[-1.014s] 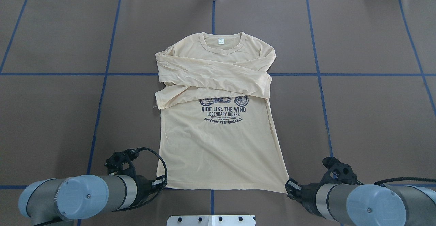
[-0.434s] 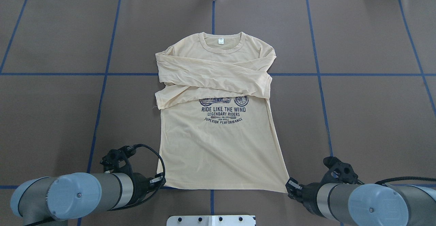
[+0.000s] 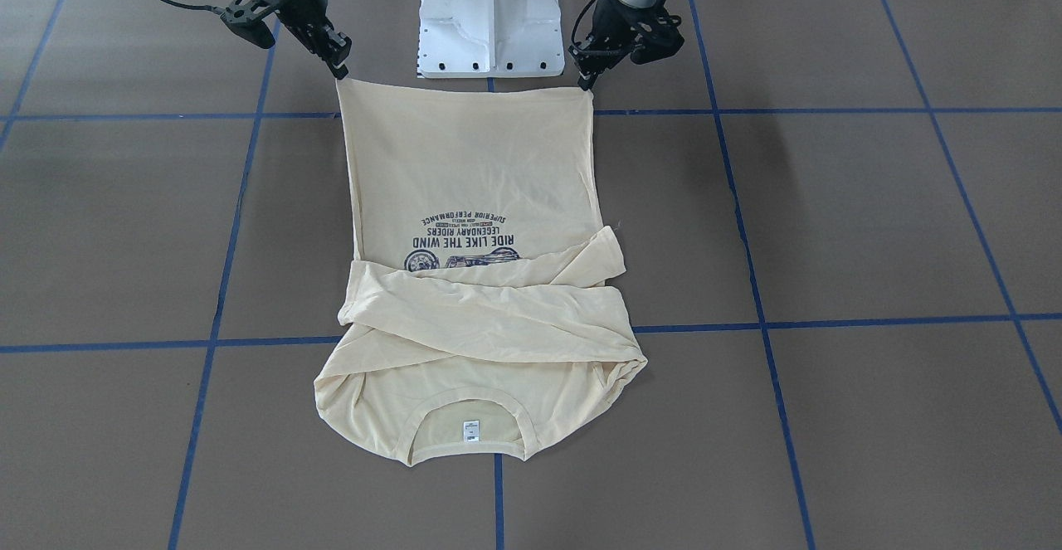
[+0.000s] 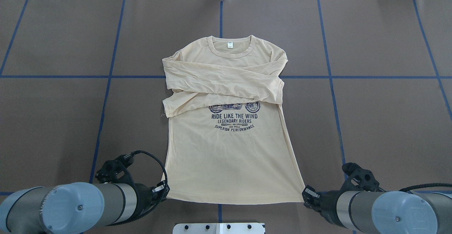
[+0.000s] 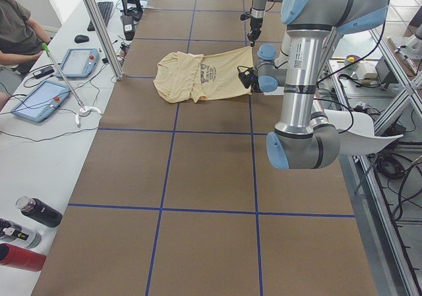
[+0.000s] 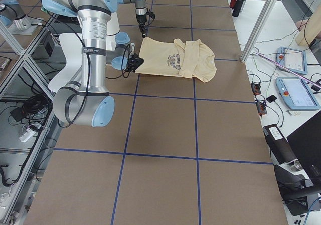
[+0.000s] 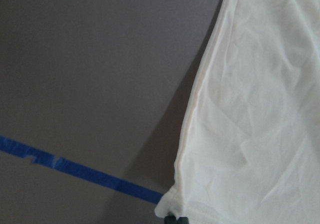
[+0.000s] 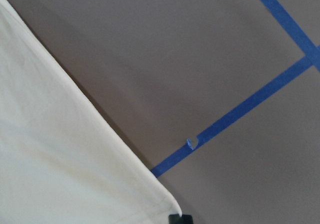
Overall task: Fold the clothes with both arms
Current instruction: 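Grasp both hem corners nearest the robot with the left and right grippers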
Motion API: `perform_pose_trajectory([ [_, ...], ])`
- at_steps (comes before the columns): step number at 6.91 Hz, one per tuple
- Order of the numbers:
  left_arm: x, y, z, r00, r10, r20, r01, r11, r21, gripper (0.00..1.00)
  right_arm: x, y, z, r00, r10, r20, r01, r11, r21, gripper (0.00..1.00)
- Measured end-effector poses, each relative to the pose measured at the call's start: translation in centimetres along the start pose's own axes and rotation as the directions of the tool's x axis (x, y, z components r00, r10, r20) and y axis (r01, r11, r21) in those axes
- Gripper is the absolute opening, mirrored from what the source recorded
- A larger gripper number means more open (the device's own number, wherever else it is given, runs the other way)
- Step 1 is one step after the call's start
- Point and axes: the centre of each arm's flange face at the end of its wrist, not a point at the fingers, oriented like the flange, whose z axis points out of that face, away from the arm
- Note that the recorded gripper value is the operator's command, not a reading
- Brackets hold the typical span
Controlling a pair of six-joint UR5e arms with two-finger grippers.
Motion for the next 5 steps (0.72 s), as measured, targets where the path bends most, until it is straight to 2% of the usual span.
perform_pose_trajectory([
  [1,0.0,0.2,-0.4,0.997,-0.079,0.025,0.079,0.997,0.008,0.00,0.1,0.1,-0.1,1.000,-0.002,-0.002,0.002,1.000,-0.003,0.00],
  [3,1.2,1.0,-1.8,0.989,-0.145,0.040,0.146,0.989,-0.030,0.00,-0.2,0.4,-1.4,1.000,-0.002,0.014,0.002,1.000,-0.021,0.00],
  [4,2.5,0.5,-3.7,0.987,-0.160,0.008,0.161,0.986,-0.048,0.00,-0.9,0.0,-2.9,0.999,0.009,0.040,-0.008,1.000,-0.025,0.00],
  [5,4.0,-1.5,-5.9,0.983,-0.179,-0.043,0.178,0.983,-0.035,0.00,-2.3,-1.5,-4.5,0.997,0.038,0.074,-0.037,0.999,-0.019,0.00],
])
